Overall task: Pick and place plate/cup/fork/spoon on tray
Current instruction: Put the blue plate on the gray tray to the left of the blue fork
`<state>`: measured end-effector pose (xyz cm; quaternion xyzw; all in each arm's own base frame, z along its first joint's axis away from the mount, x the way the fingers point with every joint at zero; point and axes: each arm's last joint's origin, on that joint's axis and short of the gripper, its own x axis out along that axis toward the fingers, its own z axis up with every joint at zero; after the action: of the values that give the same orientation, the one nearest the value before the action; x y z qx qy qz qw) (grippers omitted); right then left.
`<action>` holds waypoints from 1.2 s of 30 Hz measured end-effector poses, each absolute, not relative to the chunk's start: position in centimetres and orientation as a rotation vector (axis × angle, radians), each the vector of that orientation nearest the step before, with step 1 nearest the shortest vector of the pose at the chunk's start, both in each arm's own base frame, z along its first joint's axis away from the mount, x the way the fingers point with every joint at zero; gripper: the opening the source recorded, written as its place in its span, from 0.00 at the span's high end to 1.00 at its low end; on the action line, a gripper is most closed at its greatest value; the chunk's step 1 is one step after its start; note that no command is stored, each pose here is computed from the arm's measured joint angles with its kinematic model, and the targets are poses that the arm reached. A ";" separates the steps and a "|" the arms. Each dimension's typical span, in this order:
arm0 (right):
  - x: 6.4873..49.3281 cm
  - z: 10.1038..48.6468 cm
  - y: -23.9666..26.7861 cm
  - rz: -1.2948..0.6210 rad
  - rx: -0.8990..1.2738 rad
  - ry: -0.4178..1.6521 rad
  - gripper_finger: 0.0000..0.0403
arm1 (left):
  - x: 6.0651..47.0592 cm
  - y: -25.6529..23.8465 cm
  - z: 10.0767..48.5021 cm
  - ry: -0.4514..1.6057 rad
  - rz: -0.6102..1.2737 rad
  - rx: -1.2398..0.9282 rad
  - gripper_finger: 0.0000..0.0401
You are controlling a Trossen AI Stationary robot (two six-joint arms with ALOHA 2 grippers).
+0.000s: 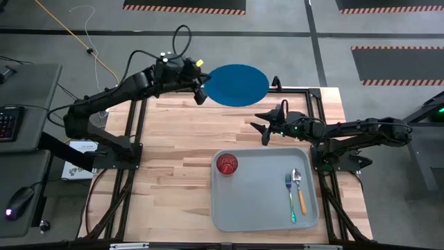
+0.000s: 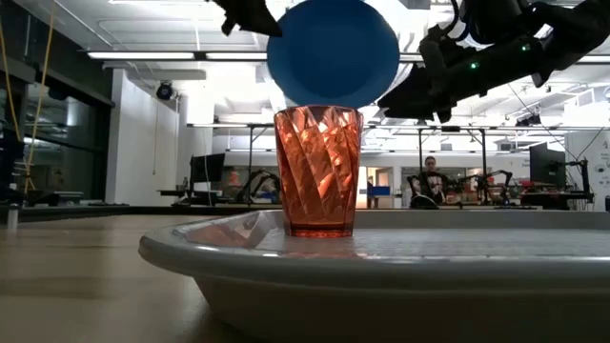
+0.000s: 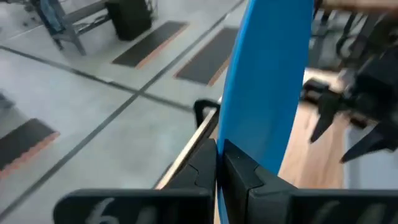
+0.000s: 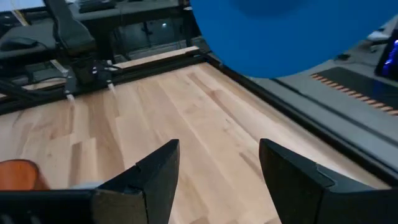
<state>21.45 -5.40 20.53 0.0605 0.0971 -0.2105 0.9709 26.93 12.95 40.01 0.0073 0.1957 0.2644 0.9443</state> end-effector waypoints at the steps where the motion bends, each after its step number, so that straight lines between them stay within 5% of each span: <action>1: 21.4 20.6 -5.4 -0.434 0.116 0.196 0.47 | 26.8 13.1 39.7 0.370 0.528 -0.005 1.00; 13: 17.0 21.8 -5.1 -0.689 0.156 0.301 0.47 | 27.0 9.4 39.8 0.283 0.212 -0.143 1.00; 36: 15.5 22.1 -5.1 -0.821 0.205 0.280 0.47 | 42.9 -5.1 29.6 0.497 -0.407 -0.096 1.00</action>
<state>15.53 -5.08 22.10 0.0991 0.1353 -0.3971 0.9023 42.87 -5.07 29.65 -0.0470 0.2443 -0.1997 0.9477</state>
